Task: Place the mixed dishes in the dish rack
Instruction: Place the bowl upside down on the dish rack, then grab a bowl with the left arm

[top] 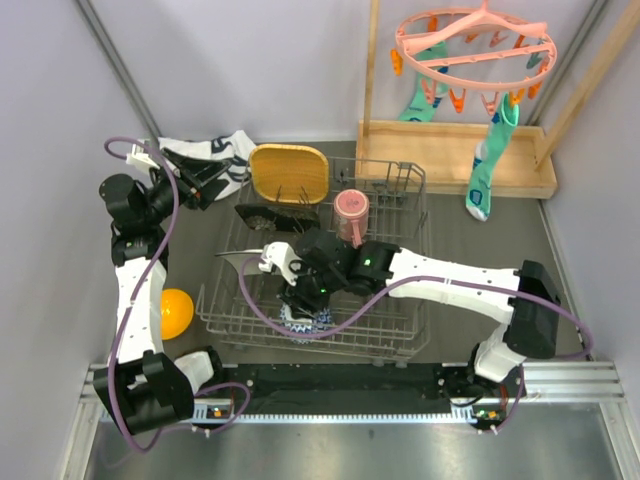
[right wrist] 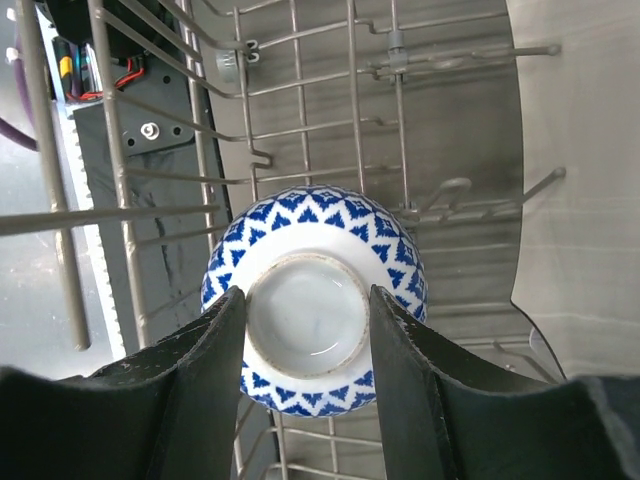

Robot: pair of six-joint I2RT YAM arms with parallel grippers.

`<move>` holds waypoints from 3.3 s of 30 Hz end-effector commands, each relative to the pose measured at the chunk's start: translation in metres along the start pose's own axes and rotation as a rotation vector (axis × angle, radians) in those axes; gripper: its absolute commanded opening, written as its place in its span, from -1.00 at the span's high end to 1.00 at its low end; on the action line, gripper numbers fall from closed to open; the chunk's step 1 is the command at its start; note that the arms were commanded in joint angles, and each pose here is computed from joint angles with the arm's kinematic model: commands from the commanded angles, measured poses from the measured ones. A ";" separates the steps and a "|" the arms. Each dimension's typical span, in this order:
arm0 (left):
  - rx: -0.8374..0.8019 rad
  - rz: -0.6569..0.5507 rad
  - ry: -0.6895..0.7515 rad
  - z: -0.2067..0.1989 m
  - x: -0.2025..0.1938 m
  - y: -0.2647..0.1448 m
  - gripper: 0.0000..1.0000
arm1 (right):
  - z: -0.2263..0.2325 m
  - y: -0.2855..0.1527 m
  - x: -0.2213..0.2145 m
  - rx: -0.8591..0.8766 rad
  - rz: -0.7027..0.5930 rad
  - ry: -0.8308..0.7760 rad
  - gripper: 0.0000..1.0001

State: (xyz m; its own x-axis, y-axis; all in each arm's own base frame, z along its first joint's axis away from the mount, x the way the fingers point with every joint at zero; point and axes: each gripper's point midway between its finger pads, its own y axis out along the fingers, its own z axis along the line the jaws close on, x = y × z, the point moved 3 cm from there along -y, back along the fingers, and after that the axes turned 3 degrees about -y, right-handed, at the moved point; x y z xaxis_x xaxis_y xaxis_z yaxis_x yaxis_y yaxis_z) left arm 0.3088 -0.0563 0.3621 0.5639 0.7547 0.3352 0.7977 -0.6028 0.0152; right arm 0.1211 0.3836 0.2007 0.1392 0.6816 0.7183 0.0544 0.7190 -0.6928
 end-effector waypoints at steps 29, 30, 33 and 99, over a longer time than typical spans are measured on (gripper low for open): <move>-0.032 -0.009 0.056 -0.008 0.004 -0.004 -0.64 | -0.010 0.006 0.033 -0.028 -0.109 0.025 0.53; -0.033 -0.009 0.056 -0.008 0.004 -0.005 -0.64 | -0.012 0.005 0.034 -0.034 -0.111 0.029 0.50; -0.035 -0.013 0.061 -0.011 0.004 -0.006 -0.64 | -0.015 -0.002 0.040 -0.048 -0.138 0.038 0.35; 1.490 -0.617 -0.200 0.256 -0.015 -0.177 -0.43 | -0.033 -0.149 0.003 -0.384 -0.248 0.322 -0.12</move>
State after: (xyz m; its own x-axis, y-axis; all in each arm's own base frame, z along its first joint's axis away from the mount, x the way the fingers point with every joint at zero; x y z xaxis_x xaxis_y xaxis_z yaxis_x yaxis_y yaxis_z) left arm 0.2127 0.0971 0.1232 0.0434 0.8722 0.4872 0.3425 0.4452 -0.8273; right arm 0.1423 0.2739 0.2999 0.3560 0.4105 0.8395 0.4546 0.7088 -0.5394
